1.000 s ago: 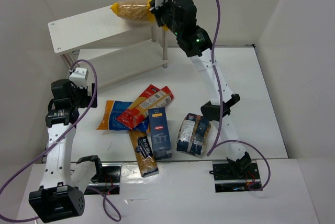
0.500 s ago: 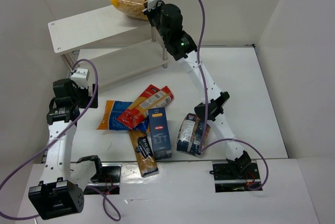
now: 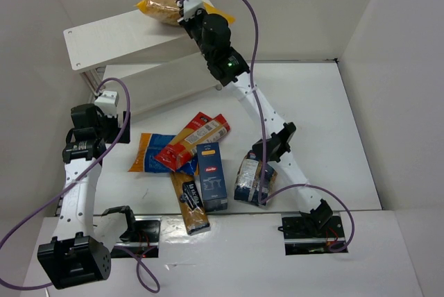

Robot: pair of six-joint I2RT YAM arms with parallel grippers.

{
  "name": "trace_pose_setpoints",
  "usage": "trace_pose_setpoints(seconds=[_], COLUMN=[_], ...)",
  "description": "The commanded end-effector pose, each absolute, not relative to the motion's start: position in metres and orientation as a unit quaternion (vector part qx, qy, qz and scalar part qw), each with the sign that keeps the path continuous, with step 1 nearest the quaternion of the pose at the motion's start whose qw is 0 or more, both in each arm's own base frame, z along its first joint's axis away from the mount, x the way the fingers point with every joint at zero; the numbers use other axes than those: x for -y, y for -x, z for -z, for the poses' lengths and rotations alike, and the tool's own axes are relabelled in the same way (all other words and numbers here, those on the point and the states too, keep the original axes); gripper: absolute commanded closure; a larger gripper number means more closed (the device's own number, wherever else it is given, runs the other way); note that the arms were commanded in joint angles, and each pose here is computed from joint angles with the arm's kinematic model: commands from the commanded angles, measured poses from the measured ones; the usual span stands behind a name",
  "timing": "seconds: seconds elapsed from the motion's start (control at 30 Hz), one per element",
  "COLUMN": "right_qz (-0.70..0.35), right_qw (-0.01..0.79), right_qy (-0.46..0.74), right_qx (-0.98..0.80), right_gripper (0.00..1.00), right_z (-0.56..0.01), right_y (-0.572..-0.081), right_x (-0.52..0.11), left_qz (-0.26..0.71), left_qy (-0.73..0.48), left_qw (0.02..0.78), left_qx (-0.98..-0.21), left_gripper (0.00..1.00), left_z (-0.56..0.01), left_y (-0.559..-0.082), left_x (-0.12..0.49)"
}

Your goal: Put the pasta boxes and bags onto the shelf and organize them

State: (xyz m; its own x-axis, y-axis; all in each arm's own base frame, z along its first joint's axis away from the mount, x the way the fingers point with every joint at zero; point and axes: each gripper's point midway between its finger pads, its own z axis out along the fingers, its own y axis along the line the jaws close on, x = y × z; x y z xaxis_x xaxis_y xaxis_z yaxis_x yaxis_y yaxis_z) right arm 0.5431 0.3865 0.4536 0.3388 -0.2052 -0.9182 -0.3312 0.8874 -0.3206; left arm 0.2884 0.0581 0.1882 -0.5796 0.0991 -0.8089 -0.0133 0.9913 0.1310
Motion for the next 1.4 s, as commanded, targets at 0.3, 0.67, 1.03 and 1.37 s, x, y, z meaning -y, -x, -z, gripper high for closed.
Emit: trace_pose_setpoints(seconds=[0.3, 0.67, 1.03, 1.37], right_qz=[-0.059, -0.069, -0.128, -0.181], right_qw=[0.843, 0.838, 0.818, 0.795], right_qy=[0.185, 0.202, 0.265, 0.287], right_qx=[-0.501, -0.502, -0.494, -0.503], right_gripper=[0.91, 0.3, 0.01, 0.01], right_z=[-0.5, -0.504, -0.538, -0.581], right_y=[-0.531, -0.519, -0.456, -0.389], right_x=[-0.388, -0.398, -0.42, -0.399], left_qz=[-0.066, -0.062, -0.062, -0.063], left_qy=[-0.023, -0.025, -0.025, -0.025], left_qw=[0.464, 0.465, 0.465, 0.469], left_qx=[-0.883, -0.883, -0.883, -0.881], left_gripper=[0.0, 0.0, 0.0, 0.0], left_z=[-0.19, -0.19, -0.192, -0.195], left_y=[-0.292, -0.293, -0.292, -0.292], left_x=[-0.061, -0.06, -0.06, -0.059])
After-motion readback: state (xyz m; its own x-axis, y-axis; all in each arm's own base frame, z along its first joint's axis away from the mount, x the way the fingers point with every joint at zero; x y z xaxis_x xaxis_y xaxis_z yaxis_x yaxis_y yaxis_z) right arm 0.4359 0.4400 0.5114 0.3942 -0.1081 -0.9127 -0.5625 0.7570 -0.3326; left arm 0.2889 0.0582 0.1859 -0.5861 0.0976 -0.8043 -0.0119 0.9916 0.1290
